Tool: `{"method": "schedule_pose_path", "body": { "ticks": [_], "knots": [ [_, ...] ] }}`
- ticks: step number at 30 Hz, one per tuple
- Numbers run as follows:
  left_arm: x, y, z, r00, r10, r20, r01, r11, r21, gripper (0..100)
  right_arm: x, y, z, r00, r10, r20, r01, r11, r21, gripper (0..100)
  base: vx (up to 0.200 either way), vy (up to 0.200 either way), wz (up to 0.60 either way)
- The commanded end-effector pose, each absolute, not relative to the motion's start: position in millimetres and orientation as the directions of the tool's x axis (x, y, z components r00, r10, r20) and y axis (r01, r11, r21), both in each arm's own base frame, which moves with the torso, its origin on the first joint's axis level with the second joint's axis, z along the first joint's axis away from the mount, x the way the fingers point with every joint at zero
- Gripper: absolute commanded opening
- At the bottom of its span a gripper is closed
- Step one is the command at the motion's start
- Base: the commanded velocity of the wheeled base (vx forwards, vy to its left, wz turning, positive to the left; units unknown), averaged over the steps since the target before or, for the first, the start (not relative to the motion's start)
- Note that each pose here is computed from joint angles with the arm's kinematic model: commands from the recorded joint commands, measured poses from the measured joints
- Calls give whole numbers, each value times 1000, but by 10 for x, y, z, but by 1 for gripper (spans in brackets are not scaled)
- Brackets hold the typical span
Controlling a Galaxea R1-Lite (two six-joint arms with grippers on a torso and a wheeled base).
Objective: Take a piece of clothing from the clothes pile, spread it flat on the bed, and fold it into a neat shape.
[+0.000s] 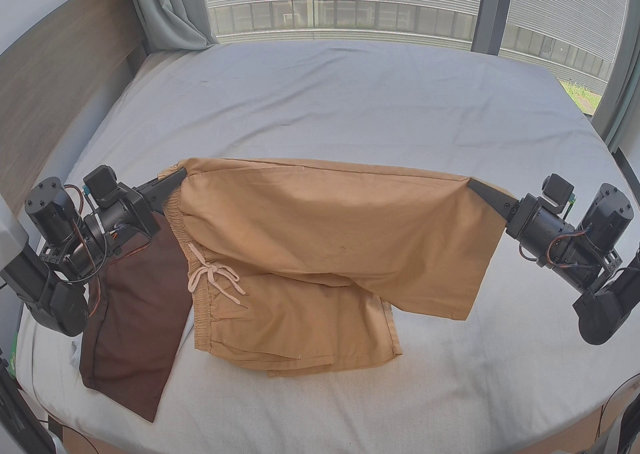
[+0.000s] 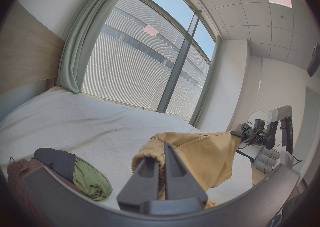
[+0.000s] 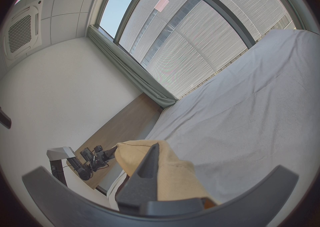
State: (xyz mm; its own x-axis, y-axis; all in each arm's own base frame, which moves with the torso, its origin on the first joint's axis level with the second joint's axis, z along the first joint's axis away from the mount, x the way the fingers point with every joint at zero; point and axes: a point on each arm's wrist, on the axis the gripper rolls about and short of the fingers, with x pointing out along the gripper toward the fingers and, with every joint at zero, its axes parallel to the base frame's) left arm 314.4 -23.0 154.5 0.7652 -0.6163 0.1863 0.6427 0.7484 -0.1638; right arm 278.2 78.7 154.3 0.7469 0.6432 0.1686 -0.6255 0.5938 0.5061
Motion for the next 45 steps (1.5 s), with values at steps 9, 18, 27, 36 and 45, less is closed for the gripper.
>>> {"method": "schedule_pose_path", "body": {
  "ticks": [9,18,27,36,45],
  "knots": [
    [3209,-152,1517,783,-594,185,621,765,-168,0,2874,731,1444,765,628,142,-614,645,454,0,0,0,0],
    [3211,-138,1520,785,-591,187,618,768,-168,0,2892,683,1454,775,615,146,-607,659,444,0,0,0,0],
    [3218,-138,1505,786,-591,183,617,768,-170,0,2895,689,1453,774,616,146,-608,659,443,0,0,0,0],
    [3220,-68,1453,802,-574,167,597,781,-182,0,2951,751,1499,763,624,169,-628,655,420,0,0,0,0],
    [3327,-41,1366,810,-566,155,587,782,-211,0,3157,755,1489,767,612,191,-629,660,410,0,0,0,0]
  ]
}}
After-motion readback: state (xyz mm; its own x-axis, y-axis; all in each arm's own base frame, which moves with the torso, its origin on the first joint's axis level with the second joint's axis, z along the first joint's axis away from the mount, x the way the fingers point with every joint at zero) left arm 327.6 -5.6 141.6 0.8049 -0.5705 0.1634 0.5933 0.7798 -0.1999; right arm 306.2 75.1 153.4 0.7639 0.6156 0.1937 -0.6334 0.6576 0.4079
